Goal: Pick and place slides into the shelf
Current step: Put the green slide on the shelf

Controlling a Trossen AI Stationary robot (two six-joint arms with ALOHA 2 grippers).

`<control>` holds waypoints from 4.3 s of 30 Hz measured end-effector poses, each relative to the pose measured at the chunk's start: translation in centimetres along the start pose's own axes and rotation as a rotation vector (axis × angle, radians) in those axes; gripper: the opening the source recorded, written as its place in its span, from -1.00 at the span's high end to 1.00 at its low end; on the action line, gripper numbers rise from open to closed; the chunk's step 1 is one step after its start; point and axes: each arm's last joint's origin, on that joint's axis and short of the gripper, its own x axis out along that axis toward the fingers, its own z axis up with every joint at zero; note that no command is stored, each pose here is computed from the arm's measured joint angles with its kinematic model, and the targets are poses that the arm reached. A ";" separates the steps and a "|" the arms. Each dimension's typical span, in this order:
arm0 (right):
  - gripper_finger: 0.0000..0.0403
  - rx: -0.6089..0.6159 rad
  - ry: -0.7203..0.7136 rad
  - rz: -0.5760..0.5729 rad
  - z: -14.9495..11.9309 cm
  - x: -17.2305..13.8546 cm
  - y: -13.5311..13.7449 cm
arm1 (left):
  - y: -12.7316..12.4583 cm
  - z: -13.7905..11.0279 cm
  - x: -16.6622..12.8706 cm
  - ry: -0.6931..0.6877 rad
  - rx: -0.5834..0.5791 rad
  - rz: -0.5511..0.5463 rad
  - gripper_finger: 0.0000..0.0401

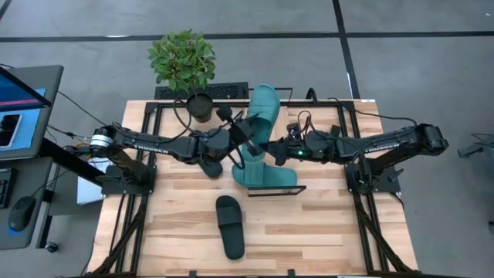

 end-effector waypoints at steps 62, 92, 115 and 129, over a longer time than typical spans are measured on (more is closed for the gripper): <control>0.74 -0.777 1.369 0.063 10.3 -2.2 -7.4 | 2.2 14.8 -13.9 -0.178 -0.427 -0.392 0.82; 0.74 -0.534 1.450 0.200 9.7 5.7 -14.9 | 1.8 15.1 -15.7 -0.188 -0.446 -0.451 0.82; 0.30 -0.542 1.444 0.129 8.4 7.3 -14.3 | 1.8 15.1 -15.7 -0.187 -0.449 -0.450 0.82; 0.15 -0.620 1.457 0.090 7.7 7.8 -13.8 | 1.8 15.0 -15.7 -0.186 -0.449 -0.450 0.82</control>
